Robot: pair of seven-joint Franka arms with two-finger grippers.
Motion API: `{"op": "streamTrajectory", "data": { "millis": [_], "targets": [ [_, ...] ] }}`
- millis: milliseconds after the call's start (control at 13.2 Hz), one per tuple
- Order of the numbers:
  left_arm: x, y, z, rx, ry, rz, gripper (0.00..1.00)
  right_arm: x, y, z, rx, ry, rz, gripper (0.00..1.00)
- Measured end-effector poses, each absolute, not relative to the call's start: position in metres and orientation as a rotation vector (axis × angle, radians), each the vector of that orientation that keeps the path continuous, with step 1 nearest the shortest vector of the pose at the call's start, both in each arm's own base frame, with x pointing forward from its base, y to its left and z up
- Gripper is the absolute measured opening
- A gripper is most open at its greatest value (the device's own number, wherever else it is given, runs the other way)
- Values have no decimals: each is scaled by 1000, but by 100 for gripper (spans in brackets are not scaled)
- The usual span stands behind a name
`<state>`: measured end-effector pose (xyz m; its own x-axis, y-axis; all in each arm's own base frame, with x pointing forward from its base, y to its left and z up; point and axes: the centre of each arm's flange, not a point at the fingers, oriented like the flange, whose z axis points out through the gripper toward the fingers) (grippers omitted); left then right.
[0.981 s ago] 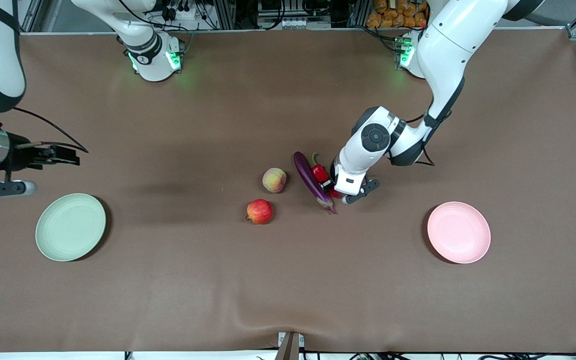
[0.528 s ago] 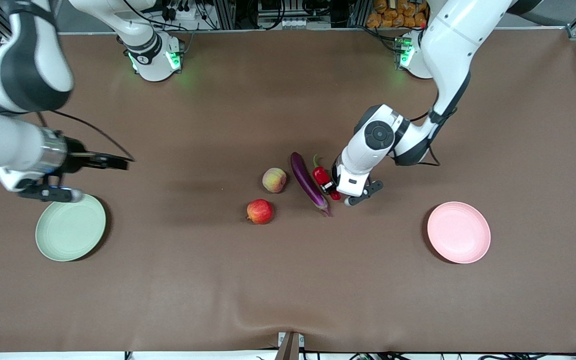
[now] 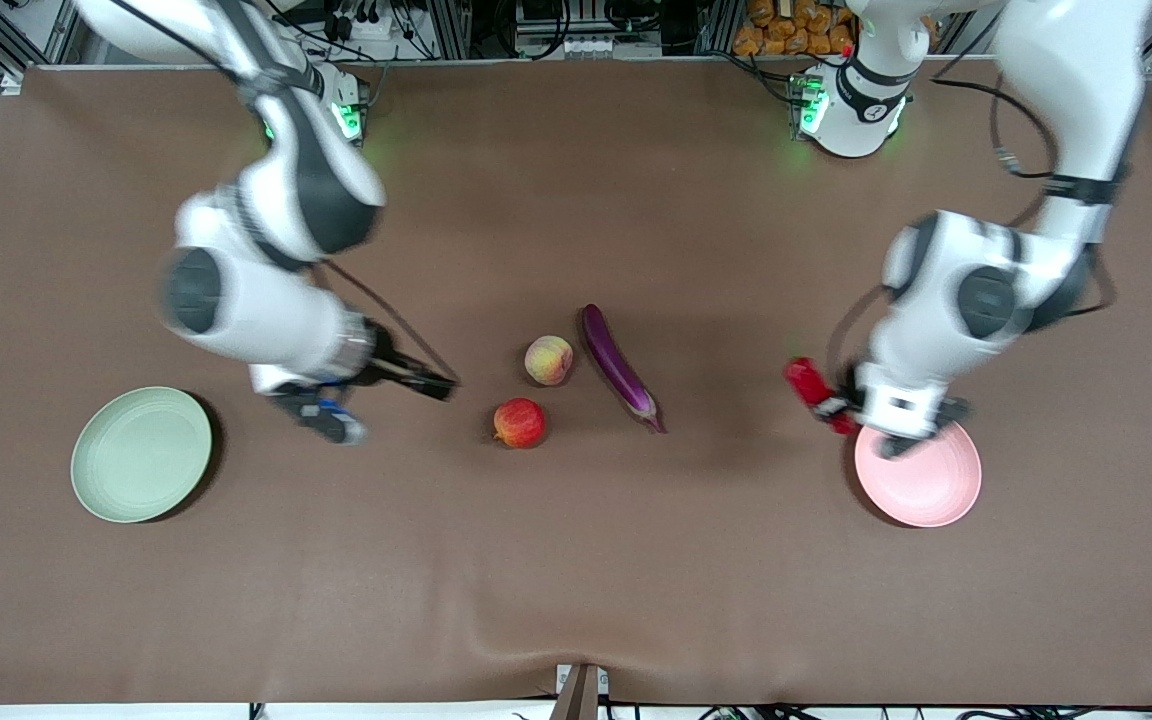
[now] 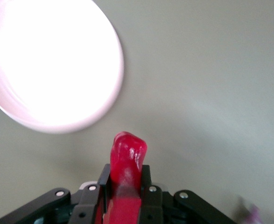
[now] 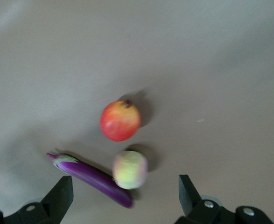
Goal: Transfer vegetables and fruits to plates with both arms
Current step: 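Carry the chili to the pink plate while the right gripper reaches the pomegranate, then release the chili on the pink plate while the right gripper lifts the pomegranate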
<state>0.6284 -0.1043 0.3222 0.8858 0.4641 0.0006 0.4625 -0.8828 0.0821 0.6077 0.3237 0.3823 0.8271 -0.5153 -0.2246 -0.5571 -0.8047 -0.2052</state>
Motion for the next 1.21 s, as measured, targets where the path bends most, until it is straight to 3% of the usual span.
{"op": "streamTrajectory", "data": {
  "millis": [302, 528, 830, 906, 1057, 1208],
  "targets": [
    [676, 28, 286, 2918, 767, 24, 27, 584, 401, 277, -2737, 943, 223, 100],
    [695, 46, 248, 2872, 811, -15, 27, 582, 409, 248, -2727, 997, 181, 100],
    [703, 47, 243, 2855, 821, -12, 27, 595, 388, 220, -2771, 1024, 116, 100],
    [704, 53, 245, 2857, 821, -8, 33, 597, 386, 211, -2770, 1026, 93, 100],
    [703, 69, 252, 2873, 791, -30, 56, 600, 387, 198, -2744, 1049, 53, 100],
    [700, 71, 274, 2893, 761, -59, 79, 603, 387, 196, -2730, 1063, 38, 92]
  ]
}}
